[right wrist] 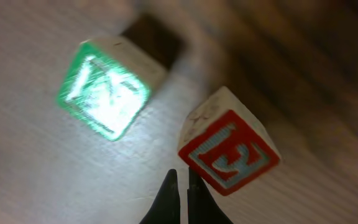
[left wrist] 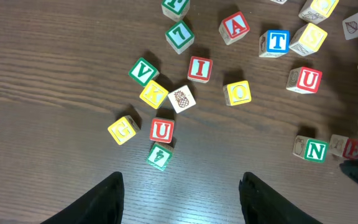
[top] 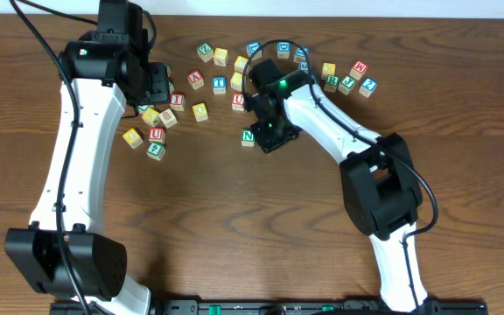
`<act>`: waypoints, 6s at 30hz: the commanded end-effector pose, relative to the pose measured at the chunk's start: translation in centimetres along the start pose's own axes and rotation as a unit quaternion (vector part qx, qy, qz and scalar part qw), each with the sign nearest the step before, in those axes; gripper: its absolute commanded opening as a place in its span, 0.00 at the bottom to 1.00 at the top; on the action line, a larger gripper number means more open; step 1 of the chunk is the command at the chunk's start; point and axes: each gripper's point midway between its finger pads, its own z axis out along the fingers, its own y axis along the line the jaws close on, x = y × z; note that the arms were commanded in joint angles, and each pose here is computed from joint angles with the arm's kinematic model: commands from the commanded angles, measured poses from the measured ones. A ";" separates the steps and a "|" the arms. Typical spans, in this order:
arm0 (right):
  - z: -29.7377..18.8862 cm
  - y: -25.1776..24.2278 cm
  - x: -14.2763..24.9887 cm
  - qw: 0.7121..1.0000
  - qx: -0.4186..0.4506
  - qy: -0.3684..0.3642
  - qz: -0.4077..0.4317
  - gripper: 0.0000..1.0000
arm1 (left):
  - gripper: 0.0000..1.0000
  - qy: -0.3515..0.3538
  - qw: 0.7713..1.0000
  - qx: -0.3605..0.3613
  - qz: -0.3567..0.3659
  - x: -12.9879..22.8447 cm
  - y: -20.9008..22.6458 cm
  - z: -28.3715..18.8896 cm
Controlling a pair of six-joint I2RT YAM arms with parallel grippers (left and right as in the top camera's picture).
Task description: Spell out NEURIPS
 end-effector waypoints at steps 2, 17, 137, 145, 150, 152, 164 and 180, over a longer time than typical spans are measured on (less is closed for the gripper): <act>-1.1 -1.0 -0.4 1.000 0.015 -0.016 0.014 0.01 | 0.59 -0.014 1.000 0.000 0.002 -0.6 0.2 -0.9; -8.4 -1.8 -4.1 0.990 0.018 -0.134 0.049 0.01 | 0.59 -0.015 1.000 0.000 0.002 -0.6 0.2 -0.9; -0.1 1.7 0.7 0.989 -0.014 -0.049 0.140 0.01 | 0.59 -0.015 1.000 0.000 0.002 -0.6 0.2 -0.9; -0.1 1.7 0.5 0.989 -0.015 -0.054 0.139 0.01 | 0.59 -0.015 1.000 0.000 0.002 -0.6 0.2 -0.9; -0.1 1.9 0.3 0.989 -0.016 -0.057 0.137 0.01 | 0.59 -0.015 1.000 0.001 0.002 -0.6 0.2 -0.9; -0.1 2.2 0.4 0.989 -0.019 -0.056 0.135 0.01 | 0.59 -0.015 1.000 0.001 0.002 -0.6 0.2 -0.9; -5.2 -2.3 -0.1 0.978 0.007 -0.102 0.179 0.01 | 0.59 -0.015 1.000 0.000 0.002 -0.6 0.2 -0.9; -0.7 -2.5 -0.7 0.977 0.002 -0.084 0.194 0.01 | 0.59 -0.014 1.000 0.000 0.002 -0.6 0.2 -0.9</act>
